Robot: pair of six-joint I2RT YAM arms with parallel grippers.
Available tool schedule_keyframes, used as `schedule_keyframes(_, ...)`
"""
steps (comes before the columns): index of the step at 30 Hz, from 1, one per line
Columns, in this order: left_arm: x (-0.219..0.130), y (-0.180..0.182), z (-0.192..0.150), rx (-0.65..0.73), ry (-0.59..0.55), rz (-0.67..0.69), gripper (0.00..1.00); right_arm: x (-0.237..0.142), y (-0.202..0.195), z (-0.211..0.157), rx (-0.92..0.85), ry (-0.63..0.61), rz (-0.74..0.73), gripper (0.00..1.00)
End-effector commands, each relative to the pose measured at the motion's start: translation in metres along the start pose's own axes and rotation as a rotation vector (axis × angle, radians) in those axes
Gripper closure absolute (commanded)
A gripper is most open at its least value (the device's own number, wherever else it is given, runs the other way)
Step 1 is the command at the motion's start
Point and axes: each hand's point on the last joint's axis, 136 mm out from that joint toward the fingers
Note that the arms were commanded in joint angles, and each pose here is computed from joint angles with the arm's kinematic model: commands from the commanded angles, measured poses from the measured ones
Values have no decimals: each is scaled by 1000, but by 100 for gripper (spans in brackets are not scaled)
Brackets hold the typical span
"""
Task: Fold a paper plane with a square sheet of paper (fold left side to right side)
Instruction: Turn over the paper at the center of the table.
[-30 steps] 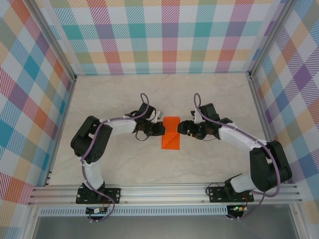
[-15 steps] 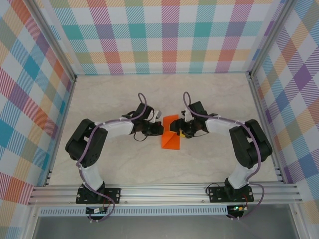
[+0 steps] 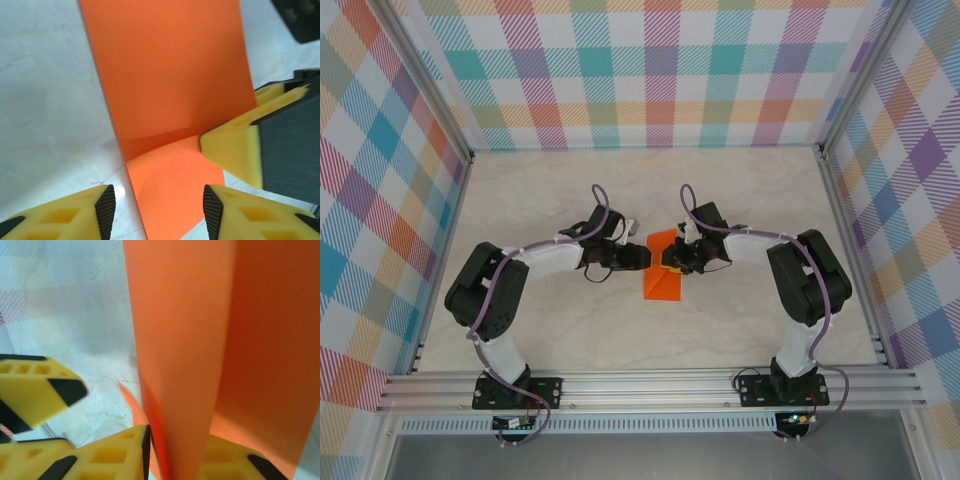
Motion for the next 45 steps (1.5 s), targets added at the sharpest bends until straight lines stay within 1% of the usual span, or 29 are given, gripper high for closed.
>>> schedule_keyframes(1,-32,4,12,-3,-72,29,42,-1,14,-1,-42,12,36,89)
schedule_keyframes(3,-45,4,14,-15,-104,33,36,-6,21,0,-64,-2,49,95)
schedule_keyframes(5,-61,4,16,-41,-143,41,28,-18,31,1,-104,-37,71,100)
schedule_keyframes(6,-69,2,18,-53,-161,38,24,-24,37,1,-126,-56,88,100)
schedule_keyframes(10,-112,-21,34,-83,-273,-12,2,-71,81,-3,-263,-143,238,100)
schedule_keyframes(11,-124,-31,40,-84,-308,-43,0,-85,92,-7,-294,-151,287,100)
schedule_keyframes(15,-168,-67,60,-75,-405,-149,0,-145,133,-16,-399,-215,442,100)
schedule_keyframes(18,-202,-104,78,-25,-491,-292,0,-185,163,-29,-470,-250,530,100)
schedule_keyframes(20,-221,-130,88,15,-522,-403,2,-207,186,-42,-515,-235,603,100)
schedule_keyframes(23,-240,-152,97,51,-555,-497,6,-229,212,-59,-569,-208,684,100)
schedule_keyframes(26,-250,-164,99,79,-562,-525,7,-243,228,-73,-615,-196,726,100)
schedule_keyframes(31,-255,-173,102,96,-574,-552,8,-255,243,-88,-646,-177,788,100)
schedule_keyframes(34,-256,-179,102,101,-571,-580,11,-259,249,-93,-652,-170,813,100)
schedule_keyframes(36,-258,-184,103,106,-574,-600,17,-260,251,-95,-650,-163,824,99)
schedule_keyframes(39,-262,-191,104,115,-582,-625,29,-259,252,-96,-643,-152,837,99)
schedule_keyframes(42,-261,-195,104,119,-580,-632,46,-259,253,-97,-640,-149,845,98)
schedule_keyframes(45,-258,-194,103,113,-572,-625,61,-259,252,-97,-636,-154,845,97)
Point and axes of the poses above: each hand's point on the last joint's axis, 136 mm out from that joint toward the fingers, its own x axis out along the fingers, its own y axis along the line the jaws close on, z = x × y, and after that the axes turned 14 degrees about x, right-handed
